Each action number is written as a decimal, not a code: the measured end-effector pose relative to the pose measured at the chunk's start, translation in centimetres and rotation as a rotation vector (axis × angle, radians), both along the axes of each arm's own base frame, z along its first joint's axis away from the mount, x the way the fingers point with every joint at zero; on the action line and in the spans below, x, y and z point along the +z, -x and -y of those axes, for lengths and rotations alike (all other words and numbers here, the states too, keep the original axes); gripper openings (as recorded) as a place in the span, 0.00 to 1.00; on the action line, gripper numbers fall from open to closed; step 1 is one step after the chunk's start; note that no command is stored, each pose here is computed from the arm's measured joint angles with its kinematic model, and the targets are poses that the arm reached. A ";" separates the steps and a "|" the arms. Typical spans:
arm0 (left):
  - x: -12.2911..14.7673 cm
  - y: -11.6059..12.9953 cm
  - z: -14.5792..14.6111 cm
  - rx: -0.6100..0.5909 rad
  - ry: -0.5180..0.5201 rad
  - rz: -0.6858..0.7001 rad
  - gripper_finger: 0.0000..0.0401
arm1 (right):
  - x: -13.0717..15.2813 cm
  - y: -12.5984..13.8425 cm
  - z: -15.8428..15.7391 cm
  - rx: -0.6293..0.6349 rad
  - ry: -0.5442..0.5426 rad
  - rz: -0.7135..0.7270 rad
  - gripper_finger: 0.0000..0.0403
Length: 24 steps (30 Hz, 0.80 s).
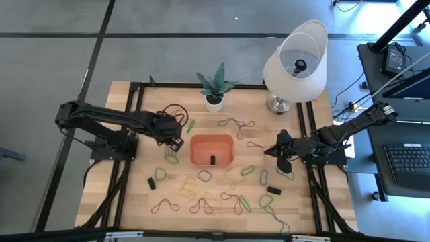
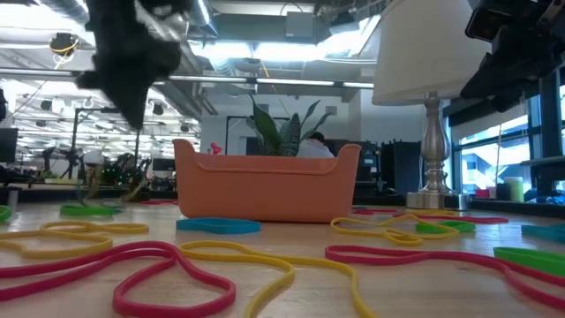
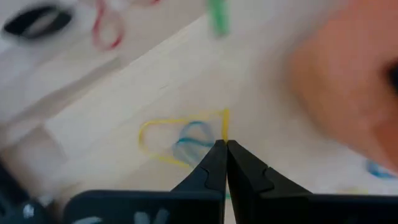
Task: Pick and place rubber bands into bin
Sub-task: Put the yellow rubber band into the orange bin
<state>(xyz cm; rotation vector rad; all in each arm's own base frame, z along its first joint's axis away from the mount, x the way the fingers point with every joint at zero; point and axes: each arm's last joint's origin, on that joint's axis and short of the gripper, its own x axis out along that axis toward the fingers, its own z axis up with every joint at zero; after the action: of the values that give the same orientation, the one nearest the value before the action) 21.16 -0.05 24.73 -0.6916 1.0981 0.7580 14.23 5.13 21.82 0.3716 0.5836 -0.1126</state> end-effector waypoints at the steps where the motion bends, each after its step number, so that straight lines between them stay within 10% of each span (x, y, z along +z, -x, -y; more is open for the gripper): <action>1: 0.7 -0.2 0.2 -0.027 -0.012 0.022 0.01 | 0.0 0.0 0.0 0.001 0.001 0.000 0.04; 14: 8.4 -2.8 2.0 -0.232 -0.227 0.340 0.01 | 0.0 0.0 0.0 0.030 0.046 -0.002 0.04; 24: 7.5 -7.8 3.1 -0.379 -0.285 0.438 0.01 | -0.1 0.0 0.0 0.044 0.067 -0.004 0.04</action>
<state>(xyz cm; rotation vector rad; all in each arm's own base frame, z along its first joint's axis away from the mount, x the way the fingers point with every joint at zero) 28.97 -3.18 32.26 -0.3645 0.6729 0.3981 14.26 5.14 21.77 0.2933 0.5900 -0.0904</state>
